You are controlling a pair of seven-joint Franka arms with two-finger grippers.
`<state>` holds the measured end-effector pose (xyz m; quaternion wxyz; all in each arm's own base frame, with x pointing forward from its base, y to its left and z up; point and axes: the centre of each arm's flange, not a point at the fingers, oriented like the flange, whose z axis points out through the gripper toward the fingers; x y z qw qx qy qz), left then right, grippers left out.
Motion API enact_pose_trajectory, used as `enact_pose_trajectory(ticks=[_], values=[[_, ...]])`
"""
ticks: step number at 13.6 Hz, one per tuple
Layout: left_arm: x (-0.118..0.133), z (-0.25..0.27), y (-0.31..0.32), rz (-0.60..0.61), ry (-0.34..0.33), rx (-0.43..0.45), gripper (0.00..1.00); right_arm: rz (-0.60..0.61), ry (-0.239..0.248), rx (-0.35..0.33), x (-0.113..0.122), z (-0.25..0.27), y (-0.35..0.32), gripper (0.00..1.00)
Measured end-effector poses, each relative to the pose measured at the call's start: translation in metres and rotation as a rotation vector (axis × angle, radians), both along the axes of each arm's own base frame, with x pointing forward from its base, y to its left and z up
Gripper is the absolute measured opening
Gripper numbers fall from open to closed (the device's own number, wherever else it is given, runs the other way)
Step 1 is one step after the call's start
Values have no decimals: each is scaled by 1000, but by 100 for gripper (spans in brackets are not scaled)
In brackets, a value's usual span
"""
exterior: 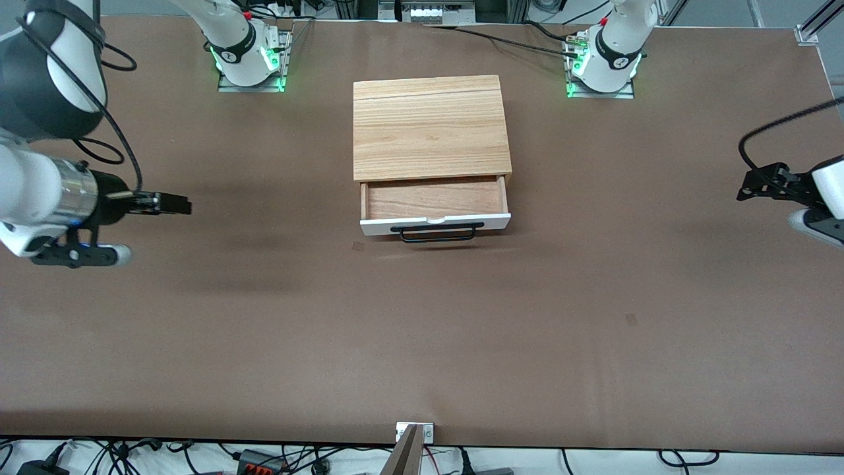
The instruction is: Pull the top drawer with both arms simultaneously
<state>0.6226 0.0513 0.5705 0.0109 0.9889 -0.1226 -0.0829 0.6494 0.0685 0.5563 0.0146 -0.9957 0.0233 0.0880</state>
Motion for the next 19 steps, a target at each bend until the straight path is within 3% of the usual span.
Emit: enact_pose_trajectory(ticks=[2, 3, 7, 13, 19], values=[[-1, 7, -10, 151, -5, 49, 100, -45, -111, -5, 3, 15, -32, 100], [-4, 14, -18, 181, -11, 80, 100, -65, -140, 0, 4, 19, -51, 100], [-13, 32, -33, 195, -23, 111, 100, -90, -180, -6, -3, 25, -104, 100], [-15, 36, -80, 130, -30, 78, 100, -42, -150, -38, -33, 32, -92, 100], [-14, 35, -57, 172, -18, 31, 100, -44, -167, -30, -83, 9, -94, 100]])
